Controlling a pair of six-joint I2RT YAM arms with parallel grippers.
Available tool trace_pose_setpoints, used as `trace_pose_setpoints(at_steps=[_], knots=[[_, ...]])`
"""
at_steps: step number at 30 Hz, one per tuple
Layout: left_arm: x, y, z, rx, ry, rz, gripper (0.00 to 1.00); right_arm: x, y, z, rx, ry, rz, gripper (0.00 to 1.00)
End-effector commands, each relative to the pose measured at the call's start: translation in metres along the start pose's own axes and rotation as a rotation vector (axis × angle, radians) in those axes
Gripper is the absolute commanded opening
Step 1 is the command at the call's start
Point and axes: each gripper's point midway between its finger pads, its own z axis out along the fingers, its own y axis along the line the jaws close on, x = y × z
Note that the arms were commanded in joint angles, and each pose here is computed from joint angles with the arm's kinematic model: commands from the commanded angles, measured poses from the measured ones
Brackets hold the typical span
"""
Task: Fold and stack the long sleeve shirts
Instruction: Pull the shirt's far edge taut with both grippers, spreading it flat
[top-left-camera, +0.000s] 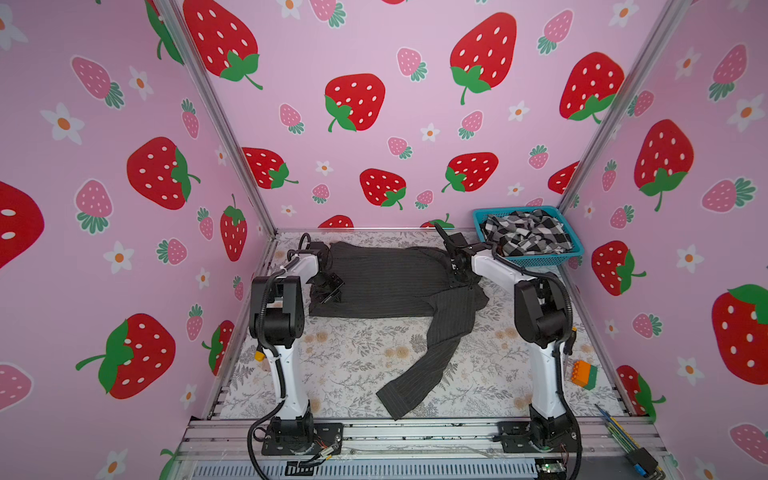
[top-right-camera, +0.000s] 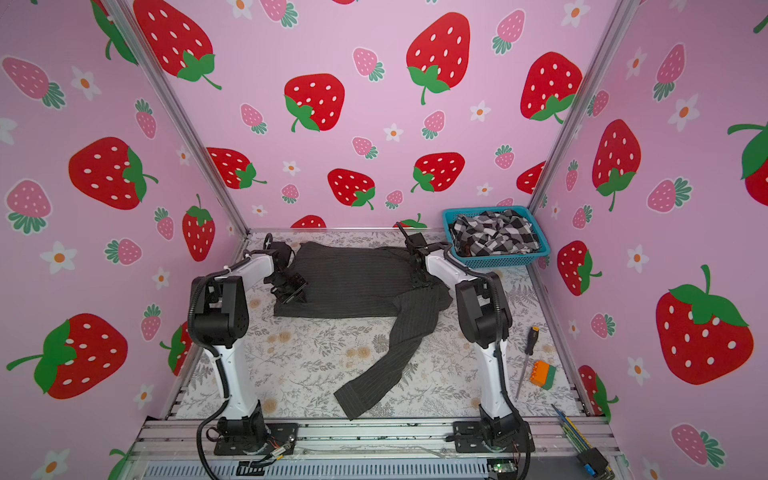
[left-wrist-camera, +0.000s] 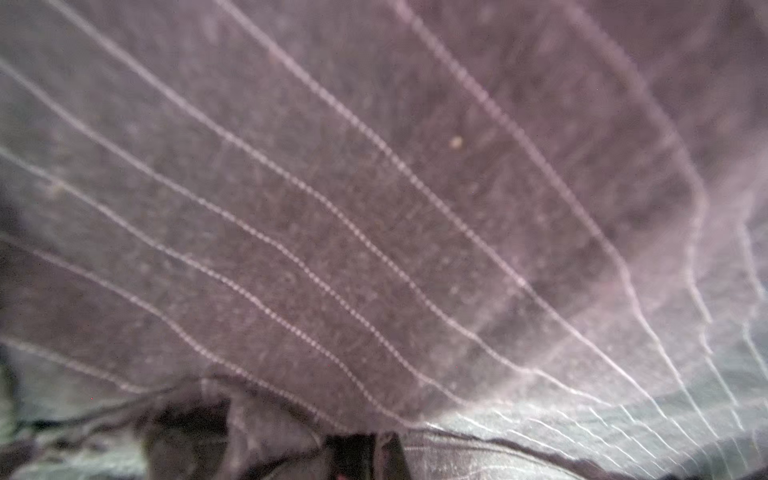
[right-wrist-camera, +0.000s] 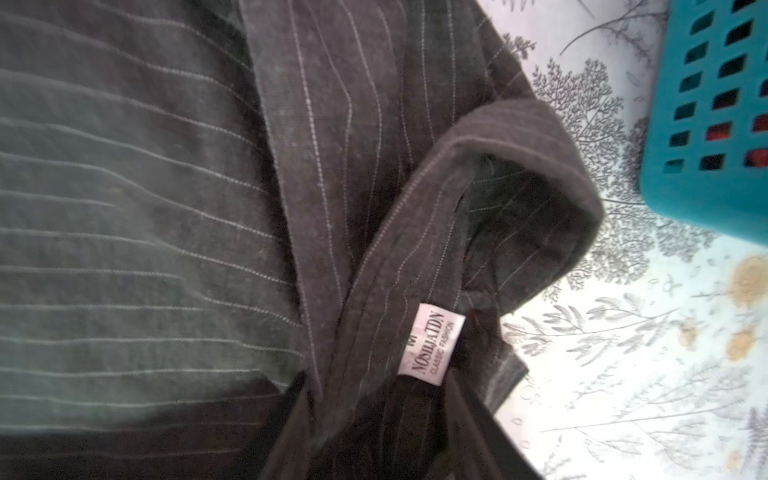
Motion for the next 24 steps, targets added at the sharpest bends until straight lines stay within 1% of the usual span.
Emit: trace_pose_setpoints(at_steps=[1, 3, 6, 8, 11, 13, 16, 19, 21, 24], knots=[[0.007, 0.022, 0.007, -0.073, 0.023, -0.003, 0.0, 0.013, -0.001, 0.005, 0.018, 0.028, -0.004, 0.36], [0.007, 0.028, 0.006, -0.088, 0.022, 0.001, 0.0, 0.01, -0.002, -0.001, 0.016, 0.005, 0.01, 0.24], [0.004, 0.046, 0.002, -0.15, 0.008, -0.004, 0.0, -0.004, -0.008, -0.024, 0.015, -0.041, 0.042, 0.1], [0.005, 0.058, 0.0, -0.161, 0.017, -0.024, 0.0, -0.009, -0.013, -0.047, 0.005, -0.069, 0.065, 0.07], [0.008, 0.081, -0.007, -0.194, 0.008, -0.047, 0.0, -0.008, -0.018, -0.079, -0.036, -0.105, 0.096, 0.08], [0.012, 0.091, -0.013, -0.201, 0.002, -0.059, 0.0, 0.002, -0.021, -0.089, -0.076, -0.104, 0.114, 0.08], [0.018, 0.104, -0.023, -0.201, -0.018, -0.077, 0.0, 0.026, -0.031, -0.09, -0.137, -0.081, 0.161, 0.08], [0.022, 0.114, -0.024, -0.215, -0.019, -0.073, 0.0, 0.053, -0.047, -0.076, -0.182, -0.052, 0.232, 0.1], [0.024, 0.117, -0.02, -0.223, -0.006, -0.068, 0.0, 0.068, -0.049, -0.063, -0.224, -0.027, 0.257, 0.16], [0.027, 0.12, -0.013, -0.226, 0.011, -0.07, 0.0, 0.083, -0.05, -0.045, -0.268, 0.001, 0.291, 0.36]])
